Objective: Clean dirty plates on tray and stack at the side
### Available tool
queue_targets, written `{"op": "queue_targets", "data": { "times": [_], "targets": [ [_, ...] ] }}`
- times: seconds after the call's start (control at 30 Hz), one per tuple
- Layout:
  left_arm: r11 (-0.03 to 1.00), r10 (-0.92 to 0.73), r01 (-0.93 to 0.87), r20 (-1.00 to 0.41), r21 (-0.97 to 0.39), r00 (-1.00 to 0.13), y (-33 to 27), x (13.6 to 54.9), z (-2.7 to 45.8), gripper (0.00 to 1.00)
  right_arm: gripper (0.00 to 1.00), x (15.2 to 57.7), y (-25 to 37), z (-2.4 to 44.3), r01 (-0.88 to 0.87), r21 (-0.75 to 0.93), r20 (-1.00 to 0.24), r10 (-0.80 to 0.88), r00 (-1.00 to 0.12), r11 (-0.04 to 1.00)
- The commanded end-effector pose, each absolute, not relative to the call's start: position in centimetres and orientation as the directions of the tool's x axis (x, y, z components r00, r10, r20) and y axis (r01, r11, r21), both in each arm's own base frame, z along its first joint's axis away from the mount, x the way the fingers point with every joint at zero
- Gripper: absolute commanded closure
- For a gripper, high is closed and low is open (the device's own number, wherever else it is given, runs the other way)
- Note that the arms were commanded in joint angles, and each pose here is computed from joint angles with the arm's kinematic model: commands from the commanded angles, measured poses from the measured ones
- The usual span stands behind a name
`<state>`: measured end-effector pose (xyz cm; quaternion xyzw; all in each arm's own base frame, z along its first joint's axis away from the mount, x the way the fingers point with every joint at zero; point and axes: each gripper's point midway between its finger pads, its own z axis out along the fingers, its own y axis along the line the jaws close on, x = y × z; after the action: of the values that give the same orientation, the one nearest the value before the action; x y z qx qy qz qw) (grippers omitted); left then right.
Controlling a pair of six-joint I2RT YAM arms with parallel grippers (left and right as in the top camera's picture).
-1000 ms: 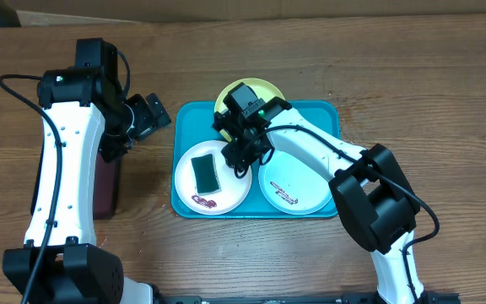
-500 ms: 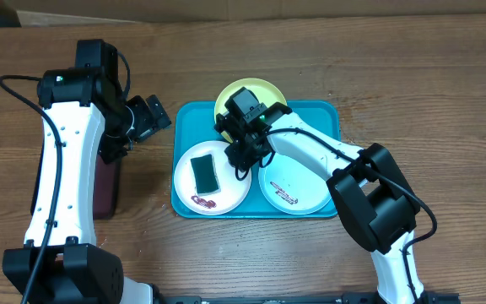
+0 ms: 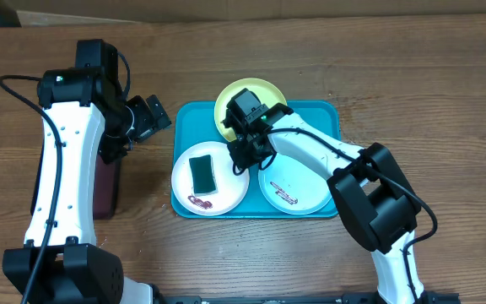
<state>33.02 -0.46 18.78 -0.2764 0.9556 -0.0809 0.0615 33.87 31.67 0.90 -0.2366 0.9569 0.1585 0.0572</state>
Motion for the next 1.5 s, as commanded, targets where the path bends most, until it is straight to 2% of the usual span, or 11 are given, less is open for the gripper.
{"op": "queue_targets", "data": {
  "times": [0.0,0.23,0.33,0.37,0.4,0.57,0.7,0.83,1.0,1.3,1.47],
  "targets": [
    [0.846,-0.52,-0.5,-0.08,-0.182,-0.85,-0.5,33.1,18.8,0.0,0.96,32.8,31.7,0.6,-0.33,0.313,-0.104,-0.313,-0.944,0.89],
    [0.846,-0.52,-0.5,-0.08,-0.182,-0.85,-0.5,33.1,18.8,0.0,0.95,30.7,32.1,0.9,-0.177,0.385,0.033,-0.205,-0.978,0.906],
    [0.846,-0.52,-0.5,-0.08,-0.182,-0.85,-0.5,33.1,18.8,0.0,0.88,30.1,31.6,1.0,-0.118,0.362,0.088,-0.16,-0.983,0.925],
    [0.846,-0.52,-0.5,-0.08,-0.182,-0.85,-0.5,33.1,18.8,0.0,0.79,29.9,31.4,1.2,-0.112,0.356,0.1,-0.157,-0.983,0.928],
    [0.846,-0.52,-0.5,-0.08,-0.182,-0.85,-0.5,33.1,18.8,0.0,0.75,29.7,31.3,1.3,-0.11,0.35,0.109,-0.157,-0.982,0.93],
    [0.847,-0.52,-0.5,-0.081,-0.182,-0.851,-0.5,33.1,18.8,0.0,0.66,30.0,31.3,2.8,-0.107,0.341,0.114,-0.154,-0.981,0.934],
    [0.847,-0.52,-0.5,-0.08,-0.182,-0.851,-0.5,33.0,18.8,0.0,0.61,30.9,32.2,4.2,-0.24,0.37,0.034,-0.272,-0.962,0.898],
    [0.847,-0.519,-0.5,-0.079,-0.181,-0.851,-0.5,33.0,18.8,0.0,0.61,32.1,32.5,4.3,-0.433,0.351,-0.085,-0.432,-0.898,0.83],
    [0.847,-0.519,-0.501,-0.076,-0.18,-0.851,-0.5,32.9,18.8,0.0,0.5,33.0,31.2,3.8,-0.569,0.243,-0.136,-0.553,-0.822,0.786],
    [0.847,-0.519,-0.501,-0.075,-0.179,-0.851,-0.5,32.9,18.8,0.0,0.5,34.2,31.8,3.2,-0.667,0.208,-0.224,-0.629,-0.745,0.716],
    [0.847,-0.519,-0.501,-0.076,-0.18,-0.851,-0.5,32.9,18.8,0.0,0.5,34.0,31.7,2.8,-0.666,0.21,-0.222,-0.629,-0.745,0.716]
  ]
}}
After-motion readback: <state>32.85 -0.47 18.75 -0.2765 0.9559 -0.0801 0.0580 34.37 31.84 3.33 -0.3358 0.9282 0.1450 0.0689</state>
